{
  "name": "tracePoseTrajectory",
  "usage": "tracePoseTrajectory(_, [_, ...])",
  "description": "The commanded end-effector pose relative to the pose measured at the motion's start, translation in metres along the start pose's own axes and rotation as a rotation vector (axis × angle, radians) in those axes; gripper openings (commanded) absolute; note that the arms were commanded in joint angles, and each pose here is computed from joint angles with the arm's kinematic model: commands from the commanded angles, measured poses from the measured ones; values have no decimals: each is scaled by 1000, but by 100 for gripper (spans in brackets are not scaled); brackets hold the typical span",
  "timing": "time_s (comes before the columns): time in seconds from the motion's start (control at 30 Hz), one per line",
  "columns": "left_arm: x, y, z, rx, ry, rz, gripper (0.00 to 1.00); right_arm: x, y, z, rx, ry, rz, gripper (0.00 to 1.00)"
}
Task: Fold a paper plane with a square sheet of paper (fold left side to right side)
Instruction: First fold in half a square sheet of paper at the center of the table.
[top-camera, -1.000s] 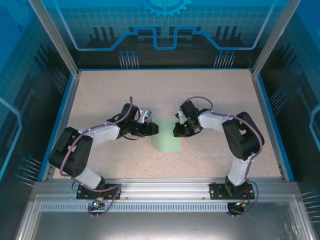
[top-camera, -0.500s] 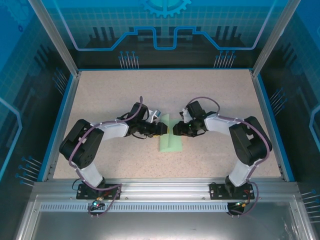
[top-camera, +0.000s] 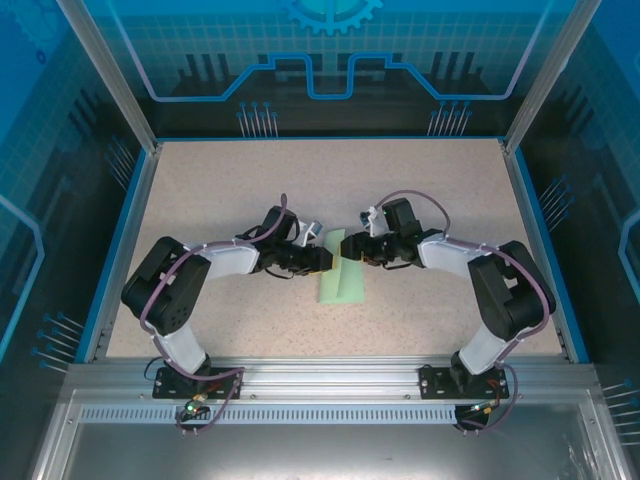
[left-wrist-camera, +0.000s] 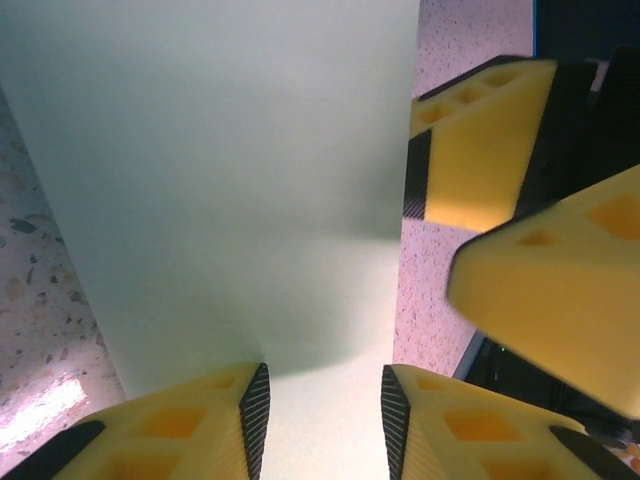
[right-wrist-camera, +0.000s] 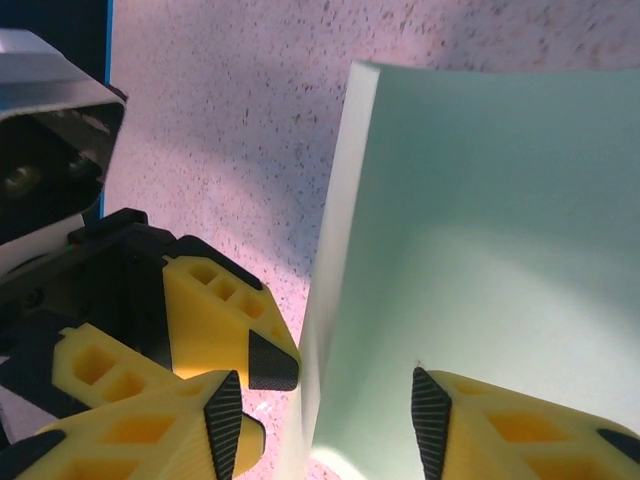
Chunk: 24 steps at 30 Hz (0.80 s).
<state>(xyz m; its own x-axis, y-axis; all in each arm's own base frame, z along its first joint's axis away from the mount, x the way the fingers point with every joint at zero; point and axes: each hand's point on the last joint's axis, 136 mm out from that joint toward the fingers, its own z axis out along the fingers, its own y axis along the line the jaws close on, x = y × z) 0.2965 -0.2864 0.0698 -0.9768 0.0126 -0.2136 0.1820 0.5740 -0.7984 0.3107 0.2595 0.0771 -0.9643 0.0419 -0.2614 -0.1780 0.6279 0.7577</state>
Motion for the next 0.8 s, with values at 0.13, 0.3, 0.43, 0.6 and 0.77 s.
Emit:
tracePoseTrajectory(0.13, [-7,-8,1,4,-17,17,37,4,4,13,-20,37,15,27])
tracePoseTrajectory(0.3, [-7,-6,-6,-38,-37,28,48,0,-7,10,81,43,-15,9])
tracePoseTrajectory(0.43, [-6,8,-15,-142,-65,35,56,-2,-24,8,193,66,-40,8])
tracePoseTrajectory(0.6, [-3,21,-13,-194,-51,4,57,-2,-38,8,272,93,-49,8])
tracePoseTrajectory(0.77, [-7,26,-7,-193,-52,-26,57,1,-48,3,318,94,-41,8])
